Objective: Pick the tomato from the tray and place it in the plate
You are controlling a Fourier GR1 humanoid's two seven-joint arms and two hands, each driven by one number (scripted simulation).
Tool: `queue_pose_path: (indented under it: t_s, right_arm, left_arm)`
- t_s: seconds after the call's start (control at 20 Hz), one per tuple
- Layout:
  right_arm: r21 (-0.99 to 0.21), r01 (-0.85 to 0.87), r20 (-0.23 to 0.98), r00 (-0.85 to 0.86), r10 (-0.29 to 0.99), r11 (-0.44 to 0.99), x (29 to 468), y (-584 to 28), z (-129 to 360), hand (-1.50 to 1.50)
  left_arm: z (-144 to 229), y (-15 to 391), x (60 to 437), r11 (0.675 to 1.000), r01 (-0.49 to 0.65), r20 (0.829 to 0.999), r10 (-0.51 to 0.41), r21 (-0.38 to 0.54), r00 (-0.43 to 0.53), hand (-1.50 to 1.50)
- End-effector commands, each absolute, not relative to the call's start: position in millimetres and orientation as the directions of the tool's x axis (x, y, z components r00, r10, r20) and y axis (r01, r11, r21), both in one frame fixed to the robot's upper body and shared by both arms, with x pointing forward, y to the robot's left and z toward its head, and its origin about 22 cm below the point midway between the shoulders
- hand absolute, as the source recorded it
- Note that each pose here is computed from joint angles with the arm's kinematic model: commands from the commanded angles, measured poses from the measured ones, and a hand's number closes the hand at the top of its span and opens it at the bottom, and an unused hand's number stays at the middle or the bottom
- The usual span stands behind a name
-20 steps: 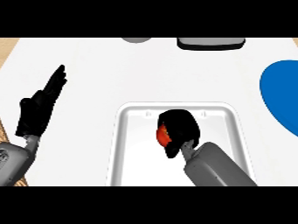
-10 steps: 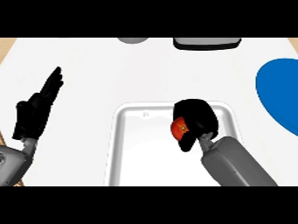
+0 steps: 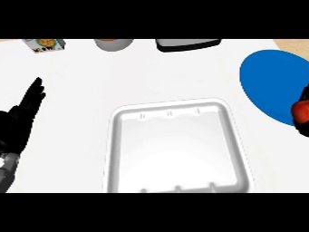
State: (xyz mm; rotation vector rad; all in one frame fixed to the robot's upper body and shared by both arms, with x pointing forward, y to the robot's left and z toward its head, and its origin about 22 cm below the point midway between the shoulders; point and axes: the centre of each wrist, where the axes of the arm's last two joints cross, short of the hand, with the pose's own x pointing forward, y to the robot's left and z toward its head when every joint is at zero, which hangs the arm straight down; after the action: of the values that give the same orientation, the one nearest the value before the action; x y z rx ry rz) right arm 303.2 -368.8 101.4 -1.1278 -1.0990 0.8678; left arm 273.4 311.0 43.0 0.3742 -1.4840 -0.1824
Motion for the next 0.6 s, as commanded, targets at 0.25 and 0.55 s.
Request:
queue_pose_path:
  t_s: [0.25, 0.55]
  right_arm:
    - [-0.876, 0.352, 0.358, 0.016, 0.934, 0.33, 248, -506, 179, 1.5]
    - [-0.807, 0.322, 0.499, -0.076, 0.863, 0.495, 214, -570, 179, 1.5]
  left_arm:
    - [40, 295, 270, 0.955, -0.105, 0.961, -0.275, 0.277, 0.033, 0.0]
    - [40, 273, 282, 0.963, -0.023, 0.964, -0.267, 0.267, 0.004, 0.0]
